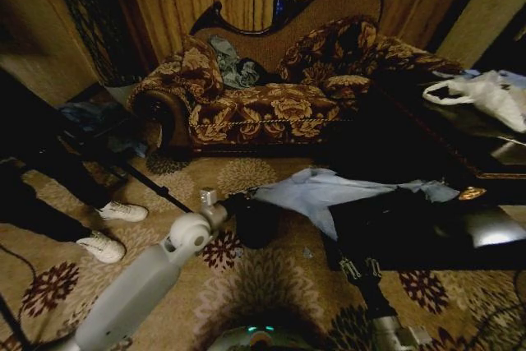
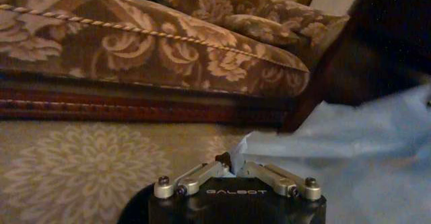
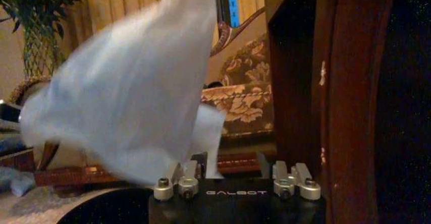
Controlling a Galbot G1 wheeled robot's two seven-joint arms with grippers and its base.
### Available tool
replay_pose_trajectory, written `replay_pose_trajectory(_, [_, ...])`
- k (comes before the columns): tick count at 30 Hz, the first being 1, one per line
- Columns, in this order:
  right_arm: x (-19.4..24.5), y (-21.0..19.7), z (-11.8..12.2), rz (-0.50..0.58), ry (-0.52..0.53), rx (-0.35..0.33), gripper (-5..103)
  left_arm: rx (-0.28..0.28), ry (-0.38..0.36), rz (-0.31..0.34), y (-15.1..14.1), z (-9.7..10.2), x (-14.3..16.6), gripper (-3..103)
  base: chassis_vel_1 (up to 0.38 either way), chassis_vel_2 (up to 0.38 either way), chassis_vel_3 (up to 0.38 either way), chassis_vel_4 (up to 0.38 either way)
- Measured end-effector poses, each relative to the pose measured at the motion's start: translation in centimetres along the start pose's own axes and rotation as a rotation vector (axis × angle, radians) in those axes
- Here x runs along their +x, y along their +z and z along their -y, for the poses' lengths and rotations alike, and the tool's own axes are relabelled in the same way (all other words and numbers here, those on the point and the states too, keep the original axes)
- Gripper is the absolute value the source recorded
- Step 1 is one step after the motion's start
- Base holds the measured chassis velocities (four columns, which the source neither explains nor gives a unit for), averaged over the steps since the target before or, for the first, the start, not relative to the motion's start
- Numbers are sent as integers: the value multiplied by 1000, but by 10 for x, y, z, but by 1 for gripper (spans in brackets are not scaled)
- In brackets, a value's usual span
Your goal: Place a garbage bag over the trash bin.
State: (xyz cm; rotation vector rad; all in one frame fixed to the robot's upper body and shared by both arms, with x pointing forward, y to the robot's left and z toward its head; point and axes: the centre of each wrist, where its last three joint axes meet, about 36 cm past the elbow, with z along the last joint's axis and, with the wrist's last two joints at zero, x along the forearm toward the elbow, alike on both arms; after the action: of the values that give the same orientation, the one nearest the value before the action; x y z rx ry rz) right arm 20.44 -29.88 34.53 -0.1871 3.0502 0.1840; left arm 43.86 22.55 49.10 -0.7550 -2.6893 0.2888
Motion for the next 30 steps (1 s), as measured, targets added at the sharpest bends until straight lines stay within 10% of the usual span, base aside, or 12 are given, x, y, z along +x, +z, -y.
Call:
replay_pose_trajectory(12, [-13,-19,-4,44,29,-6,18,26,12,36,-10,9,-16,0,0,0,0,0])
replay_pose_trajectory(30, [-35,-26,-123,-85,-111,-311,0,43,-26,8,1,17,-16,0,0,0,0,0])
